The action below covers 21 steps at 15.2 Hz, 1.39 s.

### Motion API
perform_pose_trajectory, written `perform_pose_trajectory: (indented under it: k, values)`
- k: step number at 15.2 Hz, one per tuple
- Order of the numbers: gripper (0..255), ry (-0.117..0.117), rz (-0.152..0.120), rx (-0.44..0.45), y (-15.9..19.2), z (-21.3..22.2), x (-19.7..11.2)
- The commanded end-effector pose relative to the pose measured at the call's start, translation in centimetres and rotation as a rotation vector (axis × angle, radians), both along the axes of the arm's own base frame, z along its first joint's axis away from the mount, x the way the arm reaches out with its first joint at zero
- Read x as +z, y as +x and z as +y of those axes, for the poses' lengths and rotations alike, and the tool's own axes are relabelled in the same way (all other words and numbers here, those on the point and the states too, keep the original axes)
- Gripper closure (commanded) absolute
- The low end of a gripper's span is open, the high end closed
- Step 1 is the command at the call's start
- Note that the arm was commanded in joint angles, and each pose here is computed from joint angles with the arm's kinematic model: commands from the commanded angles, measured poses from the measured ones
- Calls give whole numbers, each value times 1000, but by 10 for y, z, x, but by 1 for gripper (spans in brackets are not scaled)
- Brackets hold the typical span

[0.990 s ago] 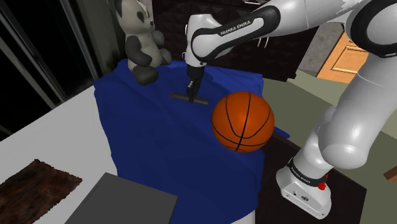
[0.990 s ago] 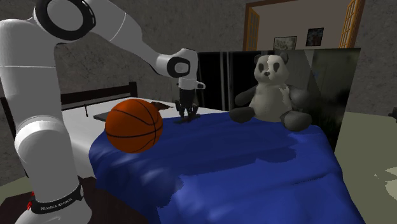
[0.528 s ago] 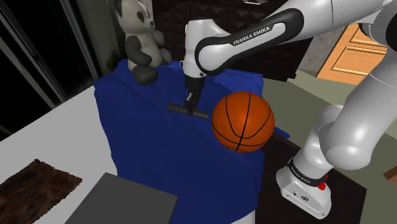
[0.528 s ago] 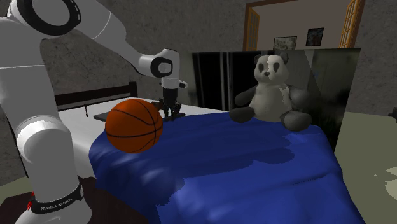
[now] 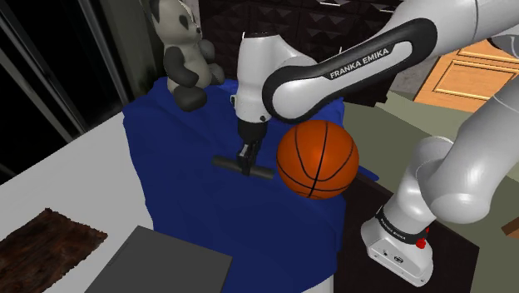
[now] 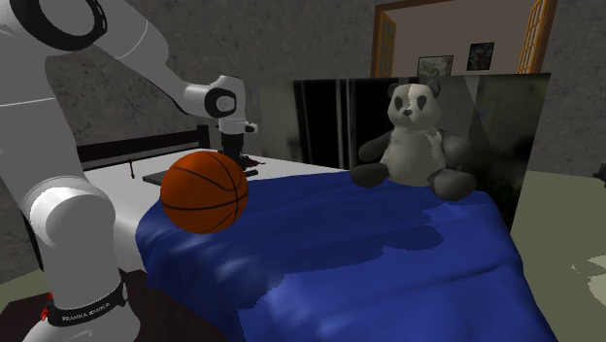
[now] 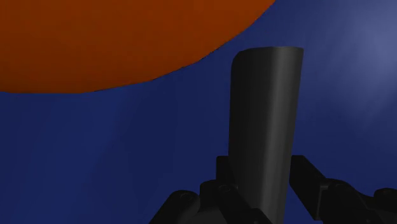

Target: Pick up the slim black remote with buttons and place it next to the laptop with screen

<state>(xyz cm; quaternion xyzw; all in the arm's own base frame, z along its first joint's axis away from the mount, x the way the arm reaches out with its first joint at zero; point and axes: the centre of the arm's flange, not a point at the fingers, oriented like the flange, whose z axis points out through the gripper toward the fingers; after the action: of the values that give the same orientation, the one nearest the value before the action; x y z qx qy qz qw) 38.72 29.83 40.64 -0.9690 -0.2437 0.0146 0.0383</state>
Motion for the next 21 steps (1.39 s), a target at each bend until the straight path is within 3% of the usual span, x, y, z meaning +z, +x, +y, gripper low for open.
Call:
perform_pose_trajectory:
  k: [1,10,21]
  values:
    - [255,0,0,-2,-21,18,-1]
    - [255,0,0,-2,-109,103,-1]
    - [255,0,0,-2,-109,103,-59]
